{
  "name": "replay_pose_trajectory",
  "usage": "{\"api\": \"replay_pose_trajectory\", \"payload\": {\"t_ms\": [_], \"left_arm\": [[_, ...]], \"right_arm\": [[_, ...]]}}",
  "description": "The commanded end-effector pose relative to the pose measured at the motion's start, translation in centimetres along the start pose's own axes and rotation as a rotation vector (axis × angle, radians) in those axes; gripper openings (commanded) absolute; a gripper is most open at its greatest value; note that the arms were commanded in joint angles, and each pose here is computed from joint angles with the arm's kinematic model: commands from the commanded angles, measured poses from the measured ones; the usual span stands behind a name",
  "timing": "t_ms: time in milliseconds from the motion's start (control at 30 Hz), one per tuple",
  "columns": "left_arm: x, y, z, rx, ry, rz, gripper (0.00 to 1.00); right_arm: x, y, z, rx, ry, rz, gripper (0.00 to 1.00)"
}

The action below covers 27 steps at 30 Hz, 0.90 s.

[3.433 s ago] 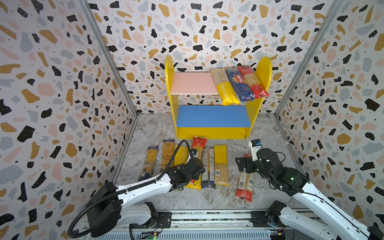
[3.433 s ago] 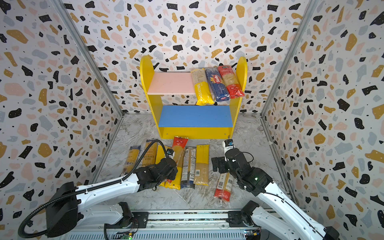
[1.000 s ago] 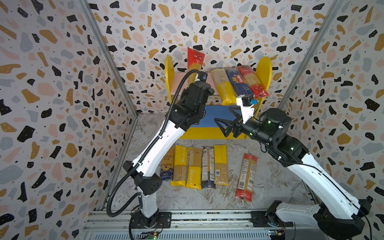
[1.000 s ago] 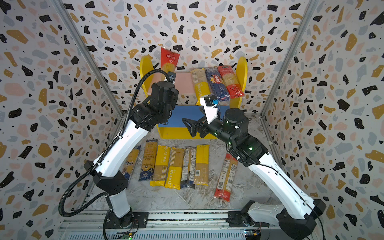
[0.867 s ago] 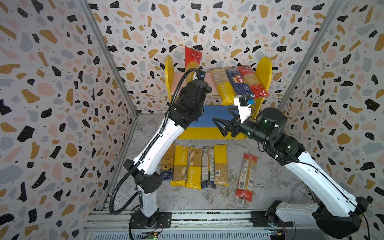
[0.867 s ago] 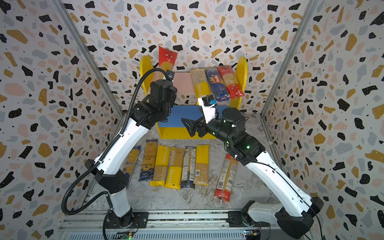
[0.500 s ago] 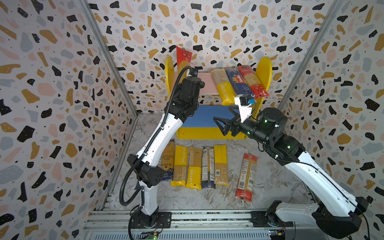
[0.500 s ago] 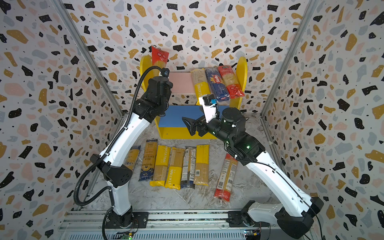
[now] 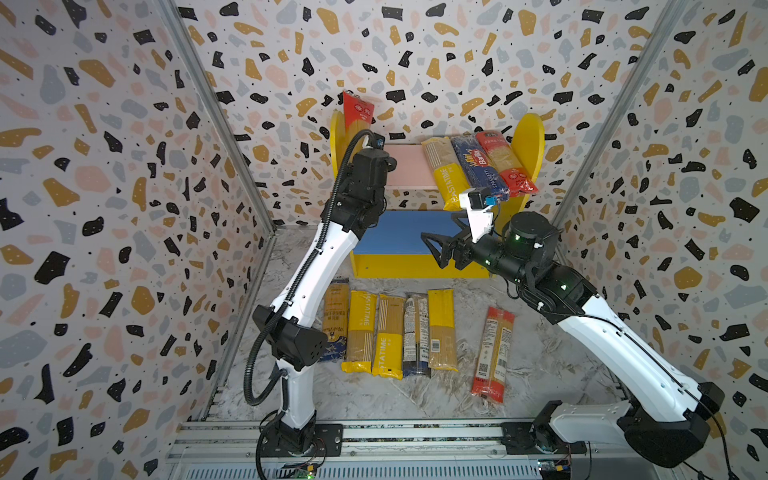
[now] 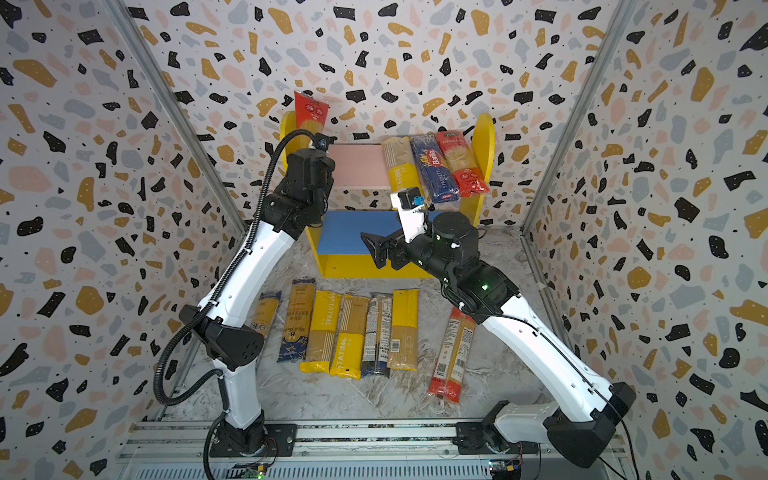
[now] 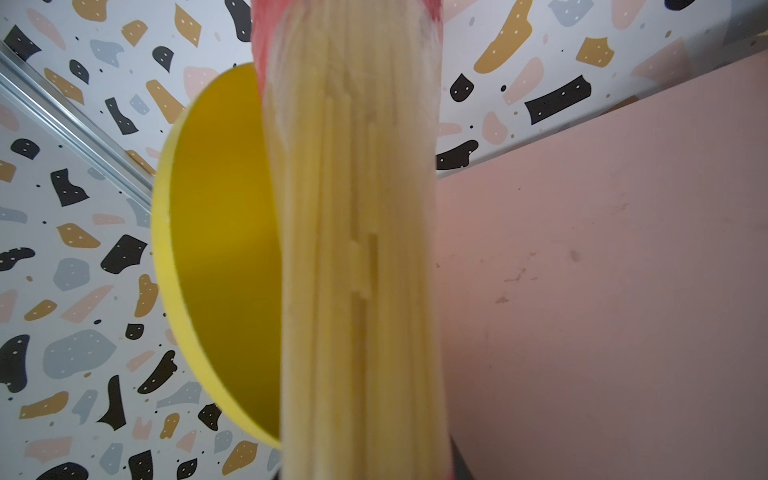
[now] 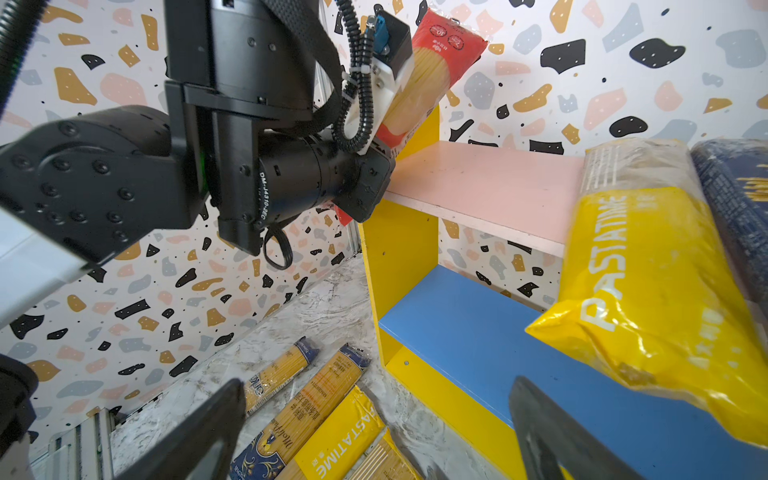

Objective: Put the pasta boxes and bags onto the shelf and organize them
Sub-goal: 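Raise the red bag up to the pink shelf's near end with the left gripper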

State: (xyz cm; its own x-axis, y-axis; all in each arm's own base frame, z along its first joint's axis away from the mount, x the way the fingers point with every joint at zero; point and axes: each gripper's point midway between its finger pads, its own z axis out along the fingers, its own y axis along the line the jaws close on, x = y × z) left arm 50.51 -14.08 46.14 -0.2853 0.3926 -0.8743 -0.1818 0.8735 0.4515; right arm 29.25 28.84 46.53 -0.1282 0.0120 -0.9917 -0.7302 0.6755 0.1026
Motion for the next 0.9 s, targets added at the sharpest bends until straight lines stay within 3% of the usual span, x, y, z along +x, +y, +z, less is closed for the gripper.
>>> {"api": "replay_pose_trajectory", "payload": {"t_ms": [0, 433, 600, 667, 733, 833, 867], "left_arm": [[-6.5, 4.8, -2.6, -0.067, -0.210, -0.211, 0.00], [-7.0, 4.8, -1.6, -0.093, -0.226, -0.203, 0.00], [-7.0, 4.9, -1.1, -0.104, -0.228, -0.207, 0.07], [-7.0, 5.1, -1.0, -0.112, -0.228, -0.211, 0.17], [-7.1, 5.2, -1.0, -0.114, -0.230, -0.210, 0.36], [-7.2, 5.6, -1.0, -0.119, -0.237, -0.209, 0.71], [-7.2, 5.6, -1.0, -0.120, -0.237, -0.204, 0.74]], "right_arm": [[-2.5, 0.0, -1.2, 0.009, -0.060, 0.001, 0.99], [-3.0, -0.7, -1.3, 0.025, -0.072, 0.005, 0.99], [-3.0, -1.5, -1.4, 0.025, -0.074, 0.017, 0.99], [-3.1, -1.5, -1.5, 0.018, -0.085, 0.022, 0.99], [-3.4, -1.5, -1.7, 0.004, -0.094, 0.026, 0.99], [-3.7, -1.6, -2.0, -0.001, -0.095, 0.027, 0.99], [-3.6, -1.8, -2.0, 0.002, -0.092, 0.028, 0.99]]}}
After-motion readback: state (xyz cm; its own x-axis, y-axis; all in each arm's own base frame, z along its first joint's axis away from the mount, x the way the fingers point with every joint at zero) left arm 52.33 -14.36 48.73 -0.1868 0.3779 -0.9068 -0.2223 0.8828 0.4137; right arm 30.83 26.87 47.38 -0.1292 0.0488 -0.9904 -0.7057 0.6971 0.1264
